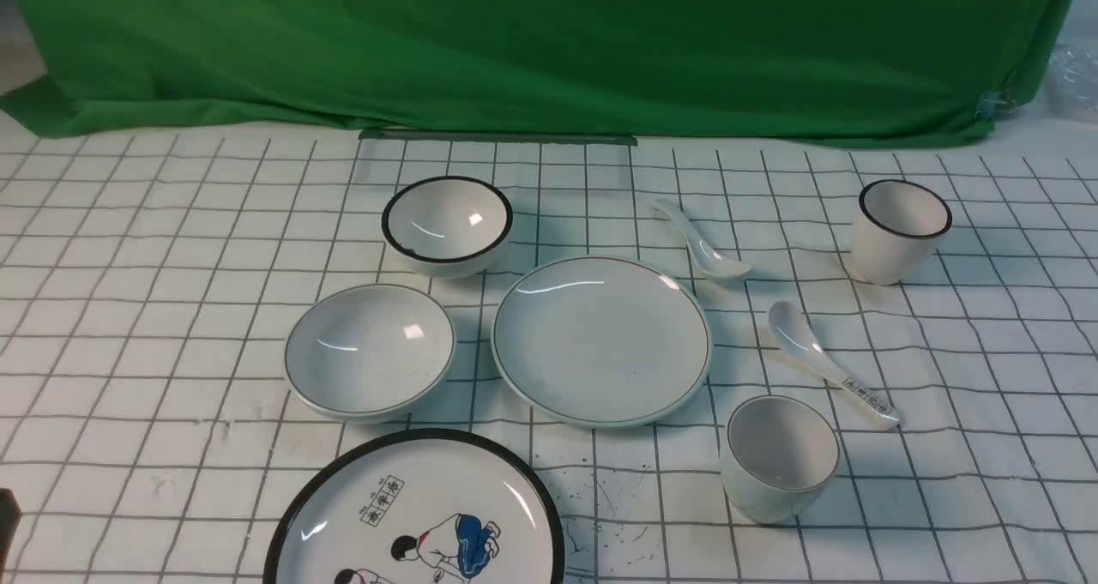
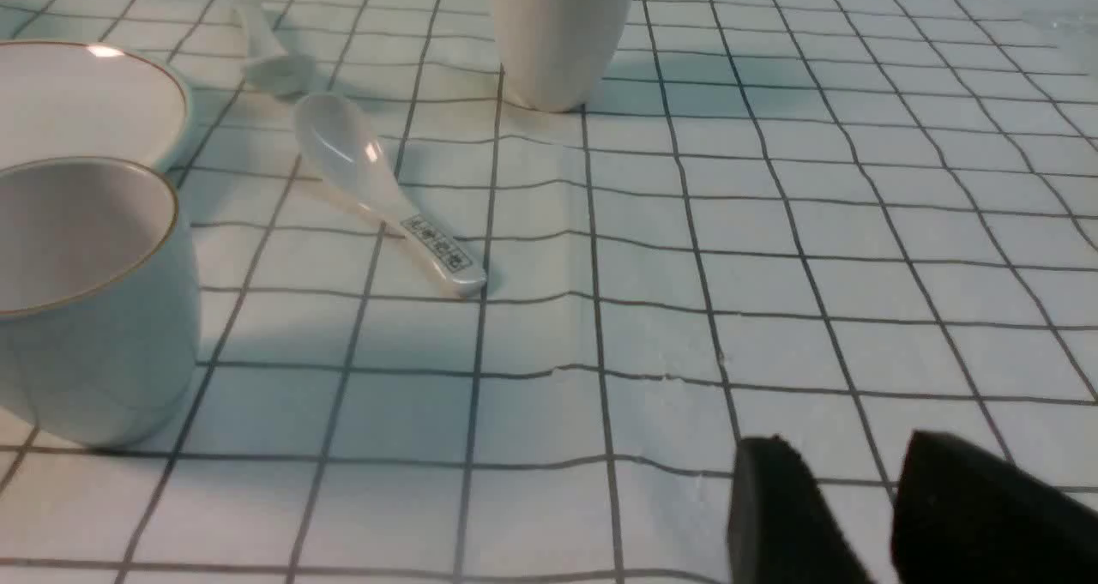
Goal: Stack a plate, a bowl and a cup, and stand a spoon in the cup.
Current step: Use the left arm to grab a blue rice bowl
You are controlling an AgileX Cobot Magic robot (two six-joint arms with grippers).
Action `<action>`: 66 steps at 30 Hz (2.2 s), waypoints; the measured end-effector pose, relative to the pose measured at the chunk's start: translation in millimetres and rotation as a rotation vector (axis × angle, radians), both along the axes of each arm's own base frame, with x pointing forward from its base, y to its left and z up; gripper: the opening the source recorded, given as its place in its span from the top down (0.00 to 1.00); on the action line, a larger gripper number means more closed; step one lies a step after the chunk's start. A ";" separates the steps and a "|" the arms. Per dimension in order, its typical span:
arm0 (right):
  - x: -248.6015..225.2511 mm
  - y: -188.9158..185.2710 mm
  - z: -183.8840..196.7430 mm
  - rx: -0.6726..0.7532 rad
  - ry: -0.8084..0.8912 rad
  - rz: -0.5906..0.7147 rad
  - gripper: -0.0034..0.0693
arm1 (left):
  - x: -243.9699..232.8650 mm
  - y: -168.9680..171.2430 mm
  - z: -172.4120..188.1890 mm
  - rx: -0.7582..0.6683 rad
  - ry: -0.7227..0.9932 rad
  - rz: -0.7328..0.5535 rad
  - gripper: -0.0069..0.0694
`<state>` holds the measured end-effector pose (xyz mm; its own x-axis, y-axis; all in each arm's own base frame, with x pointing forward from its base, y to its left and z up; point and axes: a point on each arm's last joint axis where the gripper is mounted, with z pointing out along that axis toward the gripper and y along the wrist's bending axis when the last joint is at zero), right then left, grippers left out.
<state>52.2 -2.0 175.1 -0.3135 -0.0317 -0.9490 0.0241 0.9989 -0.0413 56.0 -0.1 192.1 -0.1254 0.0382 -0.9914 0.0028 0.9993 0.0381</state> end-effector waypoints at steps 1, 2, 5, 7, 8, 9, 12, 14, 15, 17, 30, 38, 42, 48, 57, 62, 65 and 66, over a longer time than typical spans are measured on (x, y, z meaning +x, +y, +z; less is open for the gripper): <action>0.0 0.0 0.0 0.000 0.000 0.000 0.61 | 0.0 0.0 0.0 0.000 0.000 0.000 0.91; 0.0 0.0 0.0 0.000 0.000 0.000 0.61 | 0.0 0.0 0.0 0.000 0.000 0.000 0.91; 0.0 0.0 0.0 0.000 0.000 0.000 0.61 | 0.0 0.0 0.0 0.000 0.000 0.000 0.91; 0.0 0.0 0.0 0.000 0.000 0.000 0.61 | 0.0 0.0 0.0 0.000 0.000 0.000 0.91; 0.0 0.0 0.0 0.000 0.000 0.000 0.61 | 0.0 0.0 0.0 0.000 0.000 0.000 0.91; 0.0 0.0 0.0 0.000 0.000 0.000 0.61 | 0.0 0.0 0.0 0.001 0.000 0.000 0.91; 0.0 0.0 0.0 0.000 0.000 0.000 0.61 | 0.3 0.4 2.7 0.024 -0.030 0.002 0.91; 0.0 0.0 0.0 0.000 0.000 0.000 0.61 | 0.7 0.1 8.9 -0.013 -0.099 0.003 0.91; 0.0 0.0 0.0 0.000 0.000 0.000 0.61 | 0.7 0.2 13.7 -0.070 -0.152 0.005 0.91; 0.0 0.0 0.0 0.000 0.000 0.000 0.61 | -0.3 1.9 24.8 -0.246 -0.275 0.018 0.91; 0.6 0.0 2.0 0.019 -0.024 -0.006 0.61 | -13.9 12.0 59.4 -0.602 -0.706 0.001 0.91; 4.3 -0.2 35.7 0.741 -0.406 -0.090 0.61 | -32.6 3.4 160.0 -0.766 -0.679 -0.136 0.91; 3.2 -1.3 44.0 0.889 -0.495 -0.078 0.61 | 2.5 -3.6 205.0 -0.622 -0.224 -0.036 0.91; 2.6 -1.6 46.9 0.923 -0.527 -0.069 0.64 | 86.7 -16.2 196.4 -0.350 0.477 -0.071 0.91; -11.8 3.0 115.7 0.514 -0.263 0.053 0.91 | 196.8 -19.7 106.4 -0.244 0.963 -0.129 0.91; 8.4 13.5 157.6 0.210 0.311 0.146 0.92 | 242.2 -26.2 87.7 -0.176 0.994 -0.141 0.91; 25.4 28.8 160.2 0.084 0.564 0.181 0.92 | 260.2 -36.9 80.9 -0.111 0.981 -0.160 0.90; 29.8 34.3 160.2 0.044 0.623 0.198 0.92 | 264.3 -39.7 79.7 -0.103 0.978 -0.162 0.89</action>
